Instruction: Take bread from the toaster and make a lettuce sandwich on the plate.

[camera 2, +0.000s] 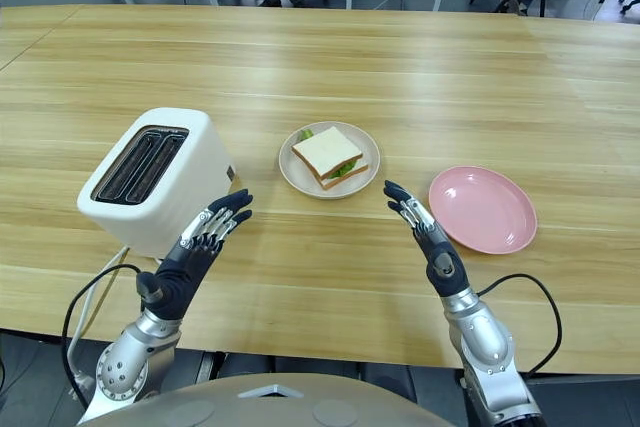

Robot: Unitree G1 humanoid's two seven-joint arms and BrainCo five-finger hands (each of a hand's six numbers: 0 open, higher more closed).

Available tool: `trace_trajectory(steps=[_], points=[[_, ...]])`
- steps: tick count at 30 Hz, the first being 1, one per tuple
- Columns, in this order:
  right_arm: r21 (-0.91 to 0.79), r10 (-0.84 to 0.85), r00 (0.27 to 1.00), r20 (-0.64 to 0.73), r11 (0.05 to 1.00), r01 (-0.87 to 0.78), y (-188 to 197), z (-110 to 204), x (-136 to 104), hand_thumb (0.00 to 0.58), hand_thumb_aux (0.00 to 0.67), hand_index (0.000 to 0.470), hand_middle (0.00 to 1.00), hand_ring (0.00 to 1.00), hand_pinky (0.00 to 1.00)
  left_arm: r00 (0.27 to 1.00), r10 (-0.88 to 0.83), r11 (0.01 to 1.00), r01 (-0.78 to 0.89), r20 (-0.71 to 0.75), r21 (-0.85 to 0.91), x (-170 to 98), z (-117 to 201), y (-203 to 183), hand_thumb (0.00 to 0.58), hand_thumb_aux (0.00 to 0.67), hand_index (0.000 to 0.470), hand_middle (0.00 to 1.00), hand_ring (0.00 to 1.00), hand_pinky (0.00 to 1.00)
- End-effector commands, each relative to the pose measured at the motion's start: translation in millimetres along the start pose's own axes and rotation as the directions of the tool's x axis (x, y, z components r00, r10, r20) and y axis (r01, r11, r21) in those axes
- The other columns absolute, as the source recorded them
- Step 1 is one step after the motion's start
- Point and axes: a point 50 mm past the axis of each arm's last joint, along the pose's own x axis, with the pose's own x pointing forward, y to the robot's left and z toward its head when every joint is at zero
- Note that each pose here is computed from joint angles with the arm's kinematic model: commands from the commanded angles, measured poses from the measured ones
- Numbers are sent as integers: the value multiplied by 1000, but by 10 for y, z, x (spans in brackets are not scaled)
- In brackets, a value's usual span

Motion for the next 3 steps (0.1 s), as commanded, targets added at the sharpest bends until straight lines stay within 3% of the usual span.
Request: trace_trajectory(steps=[1, 3], points=[[2, 11, 1000, -10, 1000, -11, 29, -62, -55, 0, 0, 0, 0, 0, 0, 999, -10, 1000, 9, -33, -18, -79, -80, 4, 0, 0, 0, 0, 0, 0], [19, 15, 1000, -9, 1000, -15, 54, -80, -52, 0, 0, 0, 0, 0, 0, 999, -9, 1000, 8, -31, -12, -80, -89, 22, 0, 0, 0, 0, 0, 0]])
